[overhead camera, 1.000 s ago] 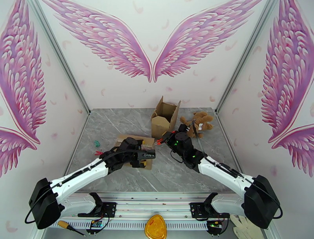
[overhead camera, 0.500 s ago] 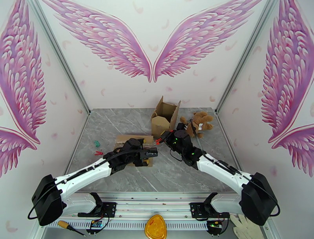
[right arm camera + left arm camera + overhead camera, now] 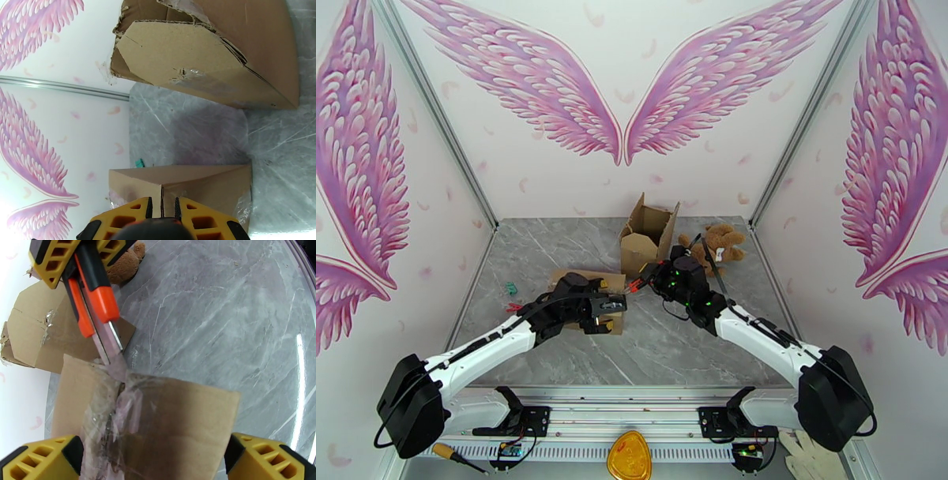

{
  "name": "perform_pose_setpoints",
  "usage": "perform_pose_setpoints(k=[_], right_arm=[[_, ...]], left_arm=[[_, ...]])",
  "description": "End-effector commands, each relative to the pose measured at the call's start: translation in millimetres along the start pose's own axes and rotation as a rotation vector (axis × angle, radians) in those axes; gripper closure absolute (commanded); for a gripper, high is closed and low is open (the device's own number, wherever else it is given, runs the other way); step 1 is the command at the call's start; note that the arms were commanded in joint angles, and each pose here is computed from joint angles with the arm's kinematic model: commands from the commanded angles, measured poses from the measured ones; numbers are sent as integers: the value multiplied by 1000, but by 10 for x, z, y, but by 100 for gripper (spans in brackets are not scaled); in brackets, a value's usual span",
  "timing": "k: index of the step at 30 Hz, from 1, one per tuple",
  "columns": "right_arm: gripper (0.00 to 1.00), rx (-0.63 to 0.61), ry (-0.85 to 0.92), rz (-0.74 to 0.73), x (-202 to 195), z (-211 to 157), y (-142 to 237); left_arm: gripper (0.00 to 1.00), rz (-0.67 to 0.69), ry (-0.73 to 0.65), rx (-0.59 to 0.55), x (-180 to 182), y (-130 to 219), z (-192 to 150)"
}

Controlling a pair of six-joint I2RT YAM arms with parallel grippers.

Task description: Unpack the express box

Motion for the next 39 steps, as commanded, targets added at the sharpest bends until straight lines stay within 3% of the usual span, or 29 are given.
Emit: perform_pose_setpoints(k=[1, 12, 17, 22, 31, 39], right_arm=[[100, 232, 18, -79, -173, -270, -39], [100, 236, 22, -58, -192, -259, -164], [100, 259, 34, -93, -201, -248, -108], [100, 242, -15, -113, -311, -83, 10], [100, 399, -30, -67, -207, -49, -101], [100, 408, -53, -34, -120, -18, -182]], left_arm=[[1, 108, -4, -22, 219, 107, -1], [2, 113, 31, -64, 274, 7, 78], [3, 150, 72, 14, 336, -41, -18], [4, 155, 92, 7, 338, 9, -53], [6, 129, 100, 7, 330, -6, -91], [7, 120, 54, -33, 365, -124, 84]])
Point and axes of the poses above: each hand's point on the last joint's axis, 136 mm out from that joint toward the fingers, its own y axis back along the fingers, its own x axis along the line the jaws close on, z = x × y, the point moved 8 cm from there along y, back along the fingers, and after that the axes turned 13 degrees about -y, right-handed, at the moved point
